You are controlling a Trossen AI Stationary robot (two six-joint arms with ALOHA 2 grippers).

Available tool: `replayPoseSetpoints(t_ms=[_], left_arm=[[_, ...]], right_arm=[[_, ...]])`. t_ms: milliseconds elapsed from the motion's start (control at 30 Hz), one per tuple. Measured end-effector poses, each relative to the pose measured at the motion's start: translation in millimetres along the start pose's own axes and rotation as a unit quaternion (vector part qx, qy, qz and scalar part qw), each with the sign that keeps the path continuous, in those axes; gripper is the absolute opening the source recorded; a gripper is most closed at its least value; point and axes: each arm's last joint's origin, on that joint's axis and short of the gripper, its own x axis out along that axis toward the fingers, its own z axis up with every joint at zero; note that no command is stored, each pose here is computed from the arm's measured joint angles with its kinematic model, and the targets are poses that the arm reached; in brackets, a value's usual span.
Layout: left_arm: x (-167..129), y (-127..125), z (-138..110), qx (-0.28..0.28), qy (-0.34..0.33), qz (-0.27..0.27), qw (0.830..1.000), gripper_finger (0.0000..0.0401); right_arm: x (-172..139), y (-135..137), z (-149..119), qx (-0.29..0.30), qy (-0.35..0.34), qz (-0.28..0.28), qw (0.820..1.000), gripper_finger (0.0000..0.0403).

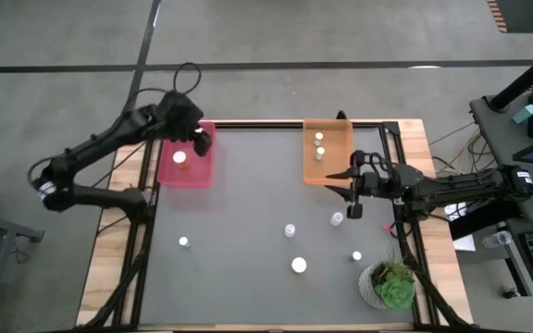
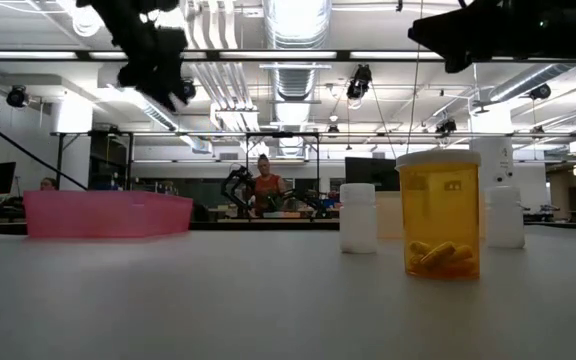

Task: Pick and place medicine bottles into bin by pill shape (circle, oval)
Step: Put the right white tablet bottle into the orange bin

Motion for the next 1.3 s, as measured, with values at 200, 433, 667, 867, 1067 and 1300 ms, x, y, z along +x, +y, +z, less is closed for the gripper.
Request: replayPoseSetpoints(t_ms=[200,433,667,867,1067,1300], left_arm=[[-18,-41,-9,0.053,-0.146,-0.098,0.983,0.0226],[-15,-66,-32,0.071,-0.239,-0.171,0.953,0.0226],[-3,-71,-44,0.064,-0.287,-0.188,0.937,0.0226],[3,-73,-44,0.091,-0.292,-0.178,0.935,0.0226],[7,-75,-44,0.114,-0.291,-0.171,0.934,0.0226],[8,-76,-40,0.133,-0.313,-0.164,0.926,0.0226]], right_arm=[[0,1,-1,0.076,0.007,0.003,0.997,0.0109],[1,1,0,0.128,0.024,0.004,0.991,0.0109],[14,-3,22,0.2,0.135,0.002,0.97,0.0109],[29,0,36,0.283,0.263,-0.012,0.922,0.0109],[46,11,41,0.346,0.411,-0.046,0.842,0.0109],[55,19,34,0.384,0.591,-0.17,0.689,0.0109]])
